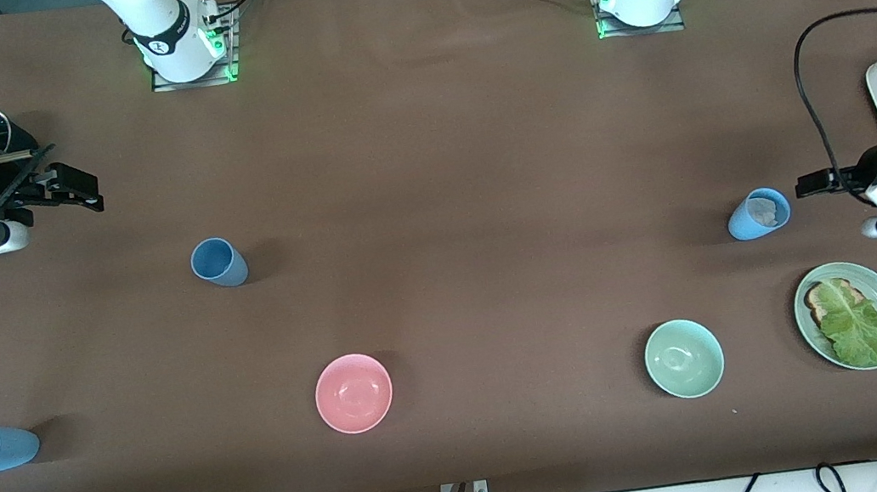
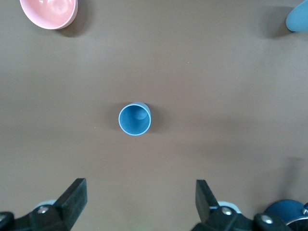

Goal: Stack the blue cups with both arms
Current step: 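Lower the left gripper onto the tissue-filled blue cup and grasp it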

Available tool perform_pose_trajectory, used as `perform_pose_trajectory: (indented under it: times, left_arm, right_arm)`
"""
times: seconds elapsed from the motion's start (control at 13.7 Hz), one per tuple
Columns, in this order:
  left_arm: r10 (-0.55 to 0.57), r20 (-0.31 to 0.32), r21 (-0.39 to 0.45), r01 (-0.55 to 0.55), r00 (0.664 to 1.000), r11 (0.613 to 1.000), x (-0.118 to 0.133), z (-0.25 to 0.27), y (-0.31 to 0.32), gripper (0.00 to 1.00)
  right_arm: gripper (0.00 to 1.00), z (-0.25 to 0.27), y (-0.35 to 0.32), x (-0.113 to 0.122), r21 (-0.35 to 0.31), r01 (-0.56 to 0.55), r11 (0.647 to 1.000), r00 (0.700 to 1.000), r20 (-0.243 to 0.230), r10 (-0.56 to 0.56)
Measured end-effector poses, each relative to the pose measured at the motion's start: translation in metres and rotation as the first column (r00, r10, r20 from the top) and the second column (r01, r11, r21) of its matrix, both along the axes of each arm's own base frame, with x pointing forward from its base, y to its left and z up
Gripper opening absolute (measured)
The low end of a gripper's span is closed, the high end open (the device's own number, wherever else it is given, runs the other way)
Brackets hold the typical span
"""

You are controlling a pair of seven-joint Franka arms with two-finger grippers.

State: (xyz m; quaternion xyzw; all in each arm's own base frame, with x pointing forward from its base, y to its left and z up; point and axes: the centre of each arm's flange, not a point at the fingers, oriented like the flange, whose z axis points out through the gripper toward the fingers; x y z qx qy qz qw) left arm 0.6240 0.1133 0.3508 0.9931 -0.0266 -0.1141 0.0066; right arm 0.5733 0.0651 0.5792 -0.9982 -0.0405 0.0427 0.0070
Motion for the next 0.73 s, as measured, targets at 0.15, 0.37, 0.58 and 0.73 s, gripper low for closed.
perform_pose_trajectory:
  times: [0.15, 0.37, 0.58, 0.73]
  left_arm:
    - [-0.01, -0.013, -0.007, 0.01, 1.0, 1.0, -0.002, -0.032, 0.009, 1.0]
    - [-0.016, -0.022, -0.013, 0.015, 1.0, 1.0, -0.005, -0.058, 0.014, 1.0]
    - [-0.024, -0.039, -0.021, 0.023, 0.999, 1.0, -0.012, -0.082, 0.009, 1.0]
    - [-0.03, -0.016, -0.019, 0.029, 0.999, 0.999, -0.017, -0.097, 0.007, 1.0]
  right_arm:
    - [1.0, -0.005, 0.0, 0.001, 0.0, 0.0, 1.0, 1.0, 0.0, 0.0]
    - [1.0, -0.013, 0.0, 0.002, 0.0, 0.001, 1.0, 1.0, 0.004, -0.001]
    - [1.0, -0.023, 0.0, 0.004, 0.001, 0.001, 1.0, 1.0, 0.007, -0.001]
    - [1.0, -0.028, 0.001, 0.006, 0.001, 0.001, 1.0, 1.0, 0.011, -0.001]
